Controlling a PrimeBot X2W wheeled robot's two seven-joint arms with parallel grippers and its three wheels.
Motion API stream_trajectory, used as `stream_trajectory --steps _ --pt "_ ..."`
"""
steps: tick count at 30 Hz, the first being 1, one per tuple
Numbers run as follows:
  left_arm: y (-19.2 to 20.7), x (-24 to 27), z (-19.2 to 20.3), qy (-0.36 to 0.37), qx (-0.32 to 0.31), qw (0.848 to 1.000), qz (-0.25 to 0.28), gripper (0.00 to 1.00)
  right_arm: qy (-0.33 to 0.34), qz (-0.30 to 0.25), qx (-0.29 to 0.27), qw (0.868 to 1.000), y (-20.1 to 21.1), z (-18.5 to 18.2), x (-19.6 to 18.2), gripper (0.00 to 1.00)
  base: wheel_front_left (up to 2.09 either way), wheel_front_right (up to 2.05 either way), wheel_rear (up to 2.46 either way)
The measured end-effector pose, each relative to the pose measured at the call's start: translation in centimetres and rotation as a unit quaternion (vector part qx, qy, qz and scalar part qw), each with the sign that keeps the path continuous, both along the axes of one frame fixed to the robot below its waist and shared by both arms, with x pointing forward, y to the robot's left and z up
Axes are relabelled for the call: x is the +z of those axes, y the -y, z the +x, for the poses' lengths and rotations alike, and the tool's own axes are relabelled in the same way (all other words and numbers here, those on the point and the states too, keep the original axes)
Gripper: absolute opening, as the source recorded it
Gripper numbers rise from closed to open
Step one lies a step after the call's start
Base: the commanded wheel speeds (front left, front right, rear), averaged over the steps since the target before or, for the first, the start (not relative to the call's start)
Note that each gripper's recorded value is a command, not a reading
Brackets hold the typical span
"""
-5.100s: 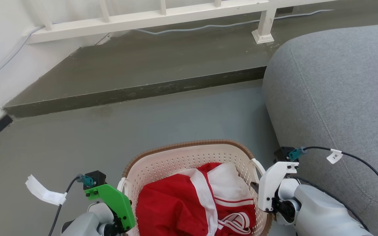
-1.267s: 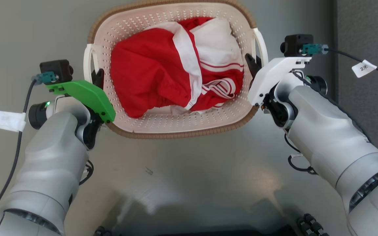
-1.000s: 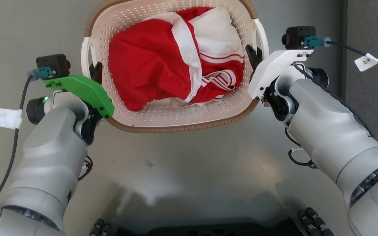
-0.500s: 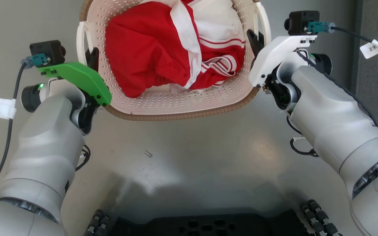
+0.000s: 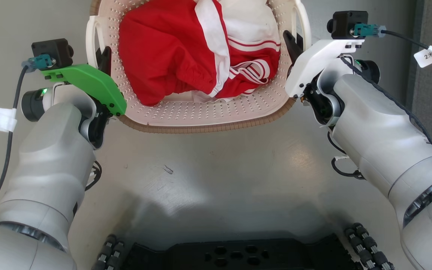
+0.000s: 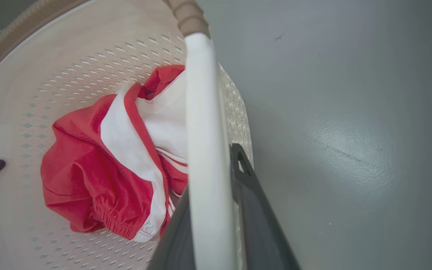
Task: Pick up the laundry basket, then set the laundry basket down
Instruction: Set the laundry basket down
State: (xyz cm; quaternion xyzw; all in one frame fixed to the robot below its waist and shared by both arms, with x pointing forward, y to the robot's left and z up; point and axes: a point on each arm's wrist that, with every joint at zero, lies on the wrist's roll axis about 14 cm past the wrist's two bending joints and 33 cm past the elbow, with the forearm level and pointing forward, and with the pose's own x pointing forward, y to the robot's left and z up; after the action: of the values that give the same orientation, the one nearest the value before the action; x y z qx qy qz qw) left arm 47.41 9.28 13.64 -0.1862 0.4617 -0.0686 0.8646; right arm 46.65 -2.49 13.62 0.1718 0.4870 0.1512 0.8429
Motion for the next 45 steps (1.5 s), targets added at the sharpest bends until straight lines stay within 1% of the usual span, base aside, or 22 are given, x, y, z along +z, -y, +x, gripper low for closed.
stream_trajectory --steps 12,13,14,15,16,29,40,45 --pt "0.0 -0.3 -0.3 -0.001 -0.004 1.0 0.002 0.0 0.0 -0.001 0.0 1.0 0.0 -0.2 -0.3 0.0 0.0 0.0 0.0" --pt "0.0 -0.3 -0.2 0.0 -0.003 1.0 0.003 0.0 0.001 -0.001 -0.001 1.0 0.0 -0.2 -0.3 0.26 0.0 0.0 0.0" --pt "0.0 -0.3 -0.2 0.001 -0.003 1.0 0.003 0.42 0.0 0.0 -0.004 1.0 0.0 -0.2 -0.3 0.8 0.0 0.0 0.0" --pt "0.0 -0.3 -0.2 0.001 -0.003 1.0 0.003 0.7 0.0 0.003 -0.005 1.0 0.0 -0.2 -0.2 1.0 0.0 0.0 0.0" --pt "-0.1 -0.3 -0.2 0.001 -0.002 1.0 0.004 1.0 0.001 0.005 -0.008 1.0 -0.2 -0.1 -0.1 1.0 0.0 0.0 0.0" --pt "-0.2 0.2 -0.1 0.005 -0.002 1.0 0.007 1.0 0.01 0.014 -0.02 1.0 -0.5 0.4 0.8 1.0 0.0 0.0 0.0" --pt "-0.2 1.5 0.6 0.017 0.009 1.0 0.004 1.0 0.024 0.011 -0.017 0.999 -0.2 0.6 2.3 1.0 0.0 0.0 0.0" --pt "-0.2 2.4 0.1 0.019 0.007 1.0 0.006 1.0 0.023 0.003 -0.014 1.0 0.2 -0.3 3.0 1.0 0.0 0.0 0.0"
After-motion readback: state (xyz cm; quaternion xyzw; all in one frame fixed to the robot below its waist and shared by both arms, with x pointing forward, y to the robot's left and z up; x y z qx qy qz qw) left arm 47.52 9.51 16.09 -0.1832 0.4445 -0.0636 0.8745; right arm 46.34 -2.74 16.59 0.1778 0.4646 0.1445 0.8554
